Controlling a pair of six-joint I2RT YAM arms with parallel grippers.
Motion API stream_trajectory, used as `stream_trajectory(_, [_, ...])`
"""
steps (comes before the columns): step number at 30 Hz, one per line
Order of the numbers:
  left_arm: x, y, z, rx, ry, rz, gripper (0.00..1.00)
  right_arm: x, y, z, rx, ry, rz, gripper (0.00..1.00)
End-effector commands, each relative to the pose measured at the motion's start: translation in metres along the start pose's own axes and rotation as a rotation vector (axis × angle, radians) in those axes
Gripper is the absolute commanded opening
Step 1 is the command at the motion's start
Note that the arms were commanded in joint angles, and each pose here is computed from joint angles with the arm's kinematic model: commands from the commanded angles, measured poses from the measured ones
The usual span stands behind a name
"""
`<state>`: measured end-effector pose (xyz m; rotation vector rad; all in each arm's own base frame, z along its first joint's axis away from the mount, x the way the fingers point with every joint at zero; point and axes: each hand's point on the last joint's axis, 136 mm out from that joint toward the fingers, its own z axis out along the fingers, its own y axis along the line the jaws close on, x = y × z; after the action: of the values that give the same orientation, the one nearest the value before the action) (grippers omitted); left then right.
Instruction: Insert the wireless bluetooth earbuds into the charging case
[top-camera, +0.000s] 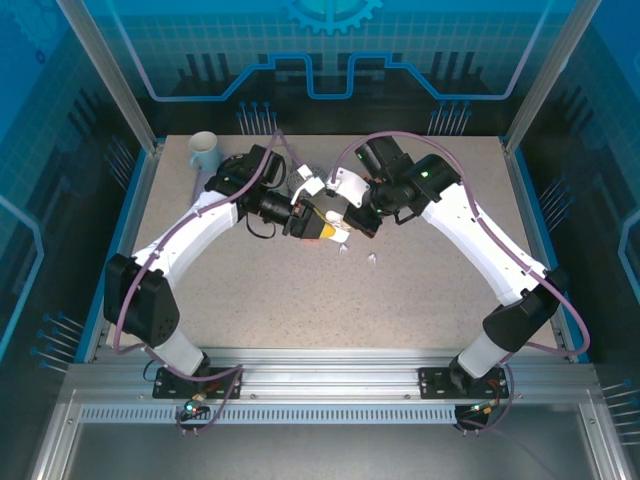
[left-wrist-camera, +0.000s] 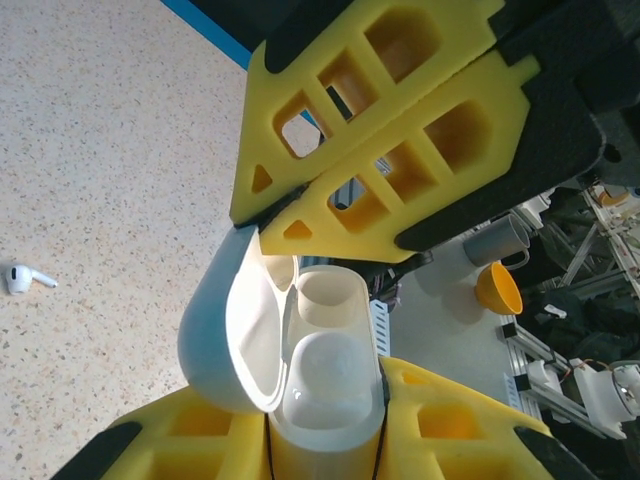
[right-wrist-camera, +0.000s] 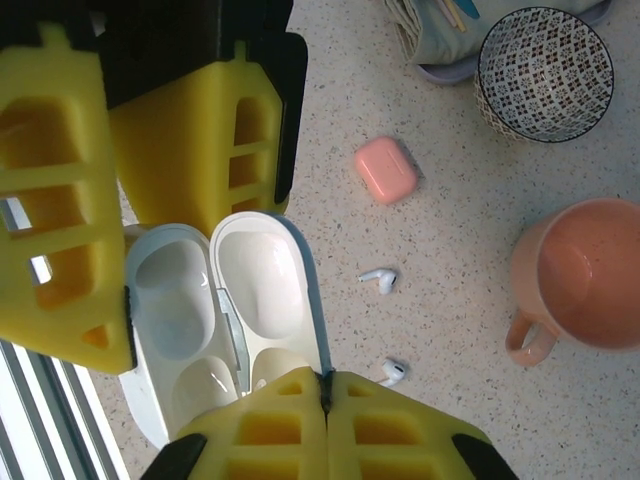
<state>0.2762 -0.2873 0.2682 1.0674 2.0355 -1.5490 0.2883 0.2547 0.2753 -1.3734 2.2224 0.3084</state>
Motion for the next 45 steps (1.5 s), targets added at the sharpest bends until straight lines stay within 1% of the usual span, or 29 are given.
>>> stream_trajectory(1, [0.007, 0.004, 0.004, -0.005, 0.0, -0.017, 0.0, -0.013, -0.012, -0.019, 0.042, -0.058, 0.014, 0.21])
stream_trajectory(3, [0.007, 0.007, 0.005, -0.025, -0.009, -0.009, 0.0, -0.016, -0.016, -0.03, 0.049, -0.096, 0.042, 0.29])
stream_trajectory(4, [0.006, 0.008, 0.004, -0.033, -0.016, -0.002, 0.0, -0.016, -0.02, -0.038, 0.058, -0.118, 0.062, 0.38])
stream_trajectory(5, [0.006, 0.009, 0.004, -0.037, -0.024, 0.006, 0.0, -0.016, -0.023, -0.045, 0.065, -0.14, 0.078, 0.42])
stream_trajectory(9, [0.003, 0.017, 0.003, -0.085, -0.066, 0.034, 0.0, -0.013, -0.042, -0.076, 0.099, -0.251, 0.19, 0.53])
stream_trajectory(12, [0.0, 0.024, 0.002, -0.124, -0.107, 0.059, 0.0, -0.005, -0.062, -0.09, 0.159, -0.305, 0.289, 0.56])
stream_trajectory(14, [0.0, 0.027, 0.002, -0.141, -0.14, 0.095, 0.0, 0.005, -0.075, -0.093, 0.207, -0.319, 0.363, 0.56])
stream_trajectory(17, [-0.001, 0.03, -0.001, -0.176, -0.238, 0.222, 0.0, 0.028, -0.097, -0.088, 0.285, -0.31, 0.507, 0.57])
stream_trajectory(20, [0.001, 0.027, -0.004, -0.203, -0.336, 0.391, 0.0, 0.052, -0.108, -0.071, 0.297, -0.294, 0.653, 0.57])
stream_trajectory(23, [0.004, 0.031, -0.006, -0.244, -0.407, 0.481, 0.0, 0.075, -0.111, -0.047, 0.296, -0.277, 0.788, 0.57])
stream_trajectory(27, [0.006, 0.039, -0.002, -0.265, -0.461, 0.506, 0.0, 0.104, -0.107, -0.008, 0.271, -0.238, 0.939, 0.57])
stream_trajectory(33, [0.008, 0.042, 0.008, -0.246, -0.501, 0.528, 0.0, 0.143, -0.098, 0.043, 0.259, -0.121, 1.119, 0.57])
stream_trajectory(39, [0.014, 0.044, 0.015, -0.235, -0.514, 0.552, 0.0, 0.162, -0.084, 0.085, 0.251, 0.019, 1.188, 0.57])
stream_trajectory(45, [0.019, 0.043, 0.017, -0.233, -0.526, 0.57, 0.0, 0.162, -0.073, 0.122, 0.28, 0.147, 1.131, 0.57])
